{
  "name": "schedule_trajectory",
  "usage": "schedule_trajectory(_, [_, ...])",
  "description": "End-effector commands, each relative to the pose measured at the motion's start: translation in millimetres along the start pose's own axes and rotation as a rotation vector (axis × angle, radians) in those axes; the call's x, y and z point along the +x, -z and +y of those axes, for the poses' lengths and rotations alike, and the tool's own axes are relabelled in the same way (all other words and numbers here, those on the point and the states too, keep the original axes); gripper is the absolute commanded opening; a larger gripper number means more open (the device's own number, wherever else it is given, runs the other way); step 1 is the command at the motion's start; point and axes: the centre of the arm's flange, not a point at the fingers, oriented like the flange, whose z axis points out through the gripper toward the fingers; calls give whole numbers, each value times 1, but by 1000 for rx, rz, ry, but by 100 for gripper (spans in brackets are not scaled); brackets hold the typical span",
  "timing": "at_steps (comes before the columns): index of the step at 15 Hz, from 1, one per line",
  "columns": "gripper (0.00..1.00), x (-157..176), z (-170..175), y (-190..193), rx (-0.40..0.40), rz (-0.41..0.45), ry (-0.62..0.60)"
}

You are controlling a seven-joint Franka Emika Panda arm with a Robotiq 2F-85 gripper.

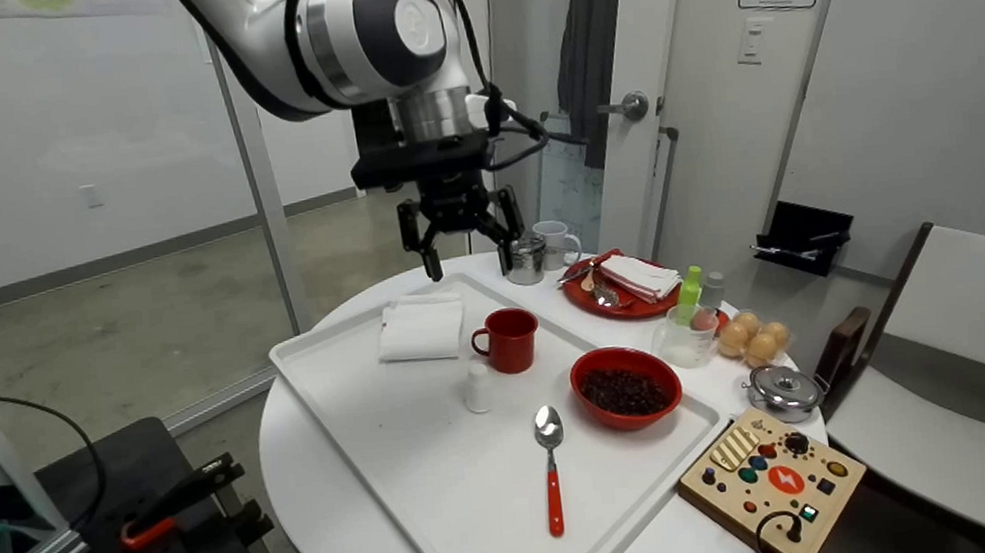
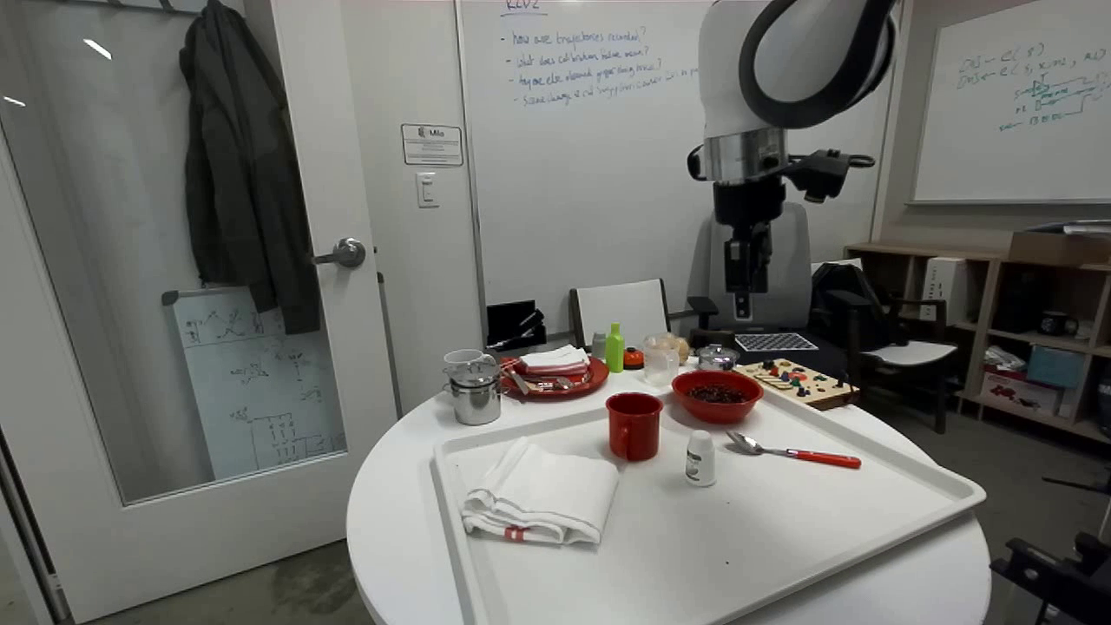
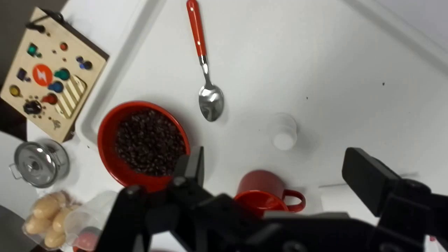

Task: Pick the seasoning bottle on the tray and put it in the red cup

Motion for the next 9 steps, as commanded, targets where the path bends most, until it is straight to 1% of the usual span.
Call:
schedule_trajectory(1, [100,43,-8,-45,40,48,33])
schedule_trajectory(4, [100,56,-12,-83,81,41,48])
schedule_trajectory(9, [100,73,-11,-141,134,-13,44])
